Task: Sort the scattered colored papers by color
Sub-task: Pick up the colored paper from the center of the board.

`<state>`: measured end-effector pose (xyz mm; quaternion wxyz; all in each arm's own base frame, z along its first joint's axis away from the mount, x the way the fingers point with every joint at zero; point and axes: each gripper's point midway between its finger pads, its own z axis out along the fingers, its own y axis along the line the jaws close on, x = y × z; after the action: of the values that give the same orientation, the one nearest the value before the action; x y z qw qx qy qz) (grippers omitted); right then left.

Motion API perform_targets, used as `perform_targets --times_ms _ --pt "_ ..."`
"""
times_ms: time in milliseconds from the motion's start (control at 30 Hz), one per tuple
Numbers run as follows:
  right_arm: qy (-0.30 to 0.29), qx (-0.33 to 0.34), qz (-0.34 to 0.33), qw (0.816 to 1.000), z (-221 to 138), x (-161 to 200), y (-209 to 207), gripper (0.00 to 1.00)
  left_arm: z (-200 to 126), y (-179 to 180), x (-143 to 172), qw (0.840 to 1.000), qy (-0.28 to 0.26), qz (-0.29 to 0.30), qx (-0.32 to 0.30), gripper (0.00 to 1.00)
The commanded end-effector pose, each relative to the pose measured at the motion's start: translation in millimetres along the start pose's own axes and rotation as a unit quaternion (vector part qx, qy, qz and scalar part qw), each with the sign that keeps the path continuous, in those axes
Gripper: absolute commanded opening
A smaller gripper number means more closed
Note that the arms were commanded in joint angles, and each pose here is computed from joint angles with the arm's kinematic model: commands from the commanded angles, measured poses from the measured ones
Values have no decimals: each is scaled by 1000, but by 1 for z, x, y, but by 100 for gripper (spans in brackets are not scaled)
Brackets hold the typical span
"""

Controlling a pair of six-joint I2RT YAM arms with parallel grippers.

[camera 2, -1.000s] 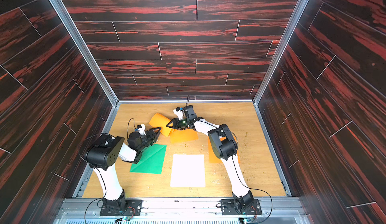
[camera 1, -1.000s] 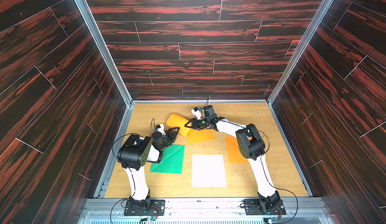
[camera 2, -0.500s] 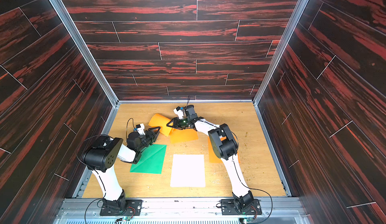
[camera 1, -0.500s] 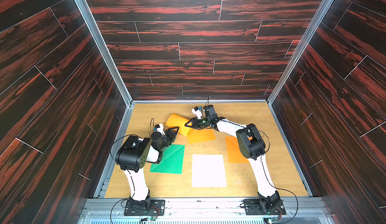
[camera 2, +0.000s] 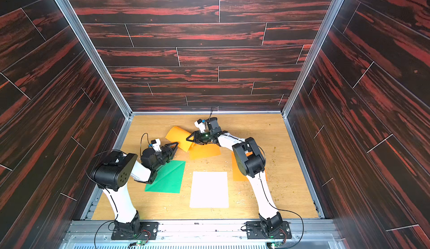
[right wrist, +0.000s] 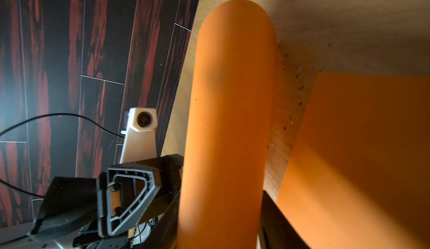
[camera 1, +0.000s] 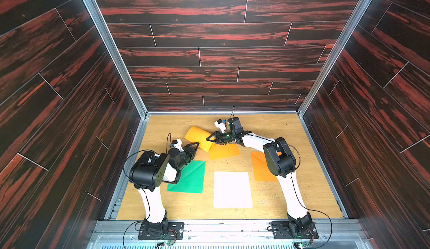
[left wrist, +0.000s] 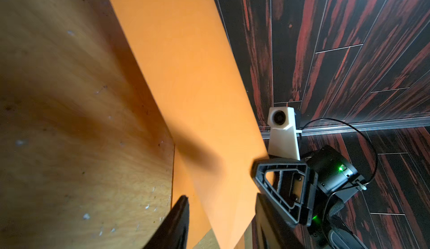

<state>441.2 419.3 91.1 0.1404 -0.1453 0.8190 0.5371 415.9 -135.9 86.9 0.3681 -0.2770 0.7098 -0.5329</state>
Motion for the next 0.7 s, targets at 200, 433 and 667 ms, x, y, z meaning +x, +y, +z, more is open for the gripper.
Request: perform_targets --times_ms 200,433,667 --pt "4 -35 1 999 -1 2 10 51 1 -13 -5 999 -12 13 28 50" --pt "7 -47 2 999 -5 8 16 51 15 -13 -11 999 -12 9 35 50" --pt "11 -50 6 999 -4 12 13 51 15 -13 -12 999 -14 11 34 49"
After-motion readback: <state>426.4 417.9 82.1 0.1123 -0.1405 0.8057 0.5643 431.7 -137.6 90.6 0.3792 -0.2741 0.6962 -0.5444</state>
